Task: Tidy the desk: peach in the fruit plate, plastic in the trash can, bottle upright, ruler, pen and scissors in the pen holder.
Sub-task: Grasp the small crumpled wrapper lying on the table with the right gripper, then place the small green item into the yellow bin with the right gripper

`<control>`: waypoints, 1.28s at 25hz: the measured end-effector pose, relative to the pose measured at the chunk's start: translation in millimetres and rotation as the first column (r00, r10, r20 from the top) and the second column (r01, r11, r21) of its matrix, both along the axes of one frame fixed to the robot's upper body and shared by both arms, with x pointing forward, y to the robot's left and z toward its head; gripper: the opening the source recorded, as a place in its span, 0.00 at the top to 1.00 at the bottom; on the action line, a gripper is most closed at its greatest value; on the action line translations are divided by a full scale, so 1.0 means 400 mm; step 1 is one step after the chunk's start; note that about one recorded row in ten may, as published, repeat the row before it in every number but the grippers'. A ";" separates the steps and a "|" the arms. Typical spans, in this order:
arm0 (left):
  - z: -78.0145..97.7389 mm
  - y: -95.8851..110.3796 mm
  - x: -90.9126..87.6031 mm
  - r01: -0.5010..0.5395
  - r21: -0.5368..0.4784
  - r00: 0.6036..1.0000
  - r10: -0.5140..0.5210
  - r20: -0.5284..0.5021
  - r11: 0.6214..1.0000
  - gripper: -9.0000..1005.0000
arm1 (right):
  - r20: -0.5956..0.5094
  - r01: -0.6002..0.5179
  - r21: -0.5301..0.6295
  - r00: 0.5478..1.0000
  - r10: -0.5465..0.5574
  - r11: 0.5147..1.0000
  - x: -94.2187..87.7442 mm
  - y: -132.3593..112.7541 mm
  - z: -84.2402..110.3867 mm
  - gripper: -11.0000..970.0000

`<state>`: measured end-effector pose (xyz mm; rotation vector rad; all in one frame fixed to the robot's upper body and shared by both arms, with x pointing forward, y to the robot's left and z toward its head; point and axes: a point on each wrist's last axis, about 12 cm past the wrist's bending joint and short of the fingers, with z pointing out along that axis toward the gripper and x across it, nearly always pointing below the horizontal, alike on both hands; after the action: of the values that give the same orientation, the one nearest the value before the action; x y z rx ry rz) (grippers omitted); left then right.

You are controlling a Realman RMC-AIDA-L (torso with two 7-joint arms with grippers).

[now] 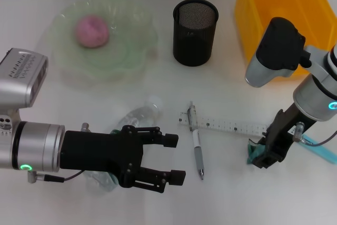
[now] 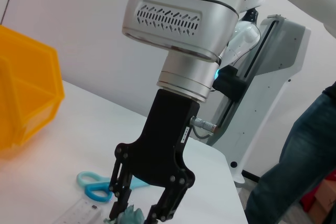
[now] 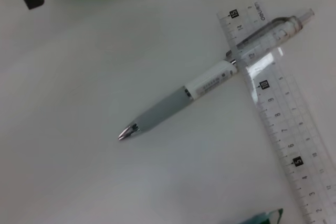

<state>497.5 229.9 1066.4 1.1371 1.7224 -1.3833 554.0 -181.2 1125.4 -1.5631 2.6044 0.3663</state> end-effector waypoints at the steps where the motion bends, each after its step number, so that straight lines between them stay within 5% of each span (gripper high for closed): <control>1: 0.000 0.000 0.000 0.000 0.000 1.000 0.000 0.000 1.000 0.13 | 0.000 0.000 0.000 1.000 0.000 1.000 0.000 0.000 0.000 0.36; 7: 0.000 0.001 -0.001 -0.001 -0.001 1.000 0.001 -0.001 1.000 0.13 | 0.003 -0.003 -0.001 1.000 0.003 1.000 0.001 0.000 0.002 0.47; 9: 0.000 0.001 -0.001 -0.002 -0.001 1.000 0.002 0.000 1.000 0.13 | 0.004 -0.004 -0.001 1.000 0.004 1.000 0.000 -0.002 0.003 0.68; 32: -0.001 -0.001 0.002 -0.007 -0.006 1.000 0.007 -0.003 1.000 0.13 | 0.008 -0.007 0.004 1.000 0.007 1.000 -0.007 -0.013 0.013 0.86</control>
<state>498.1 229.5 1066.2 1.1255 1.7217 -1.3856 551.3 -186.4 1130.6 -1.5696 2.5912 0.3649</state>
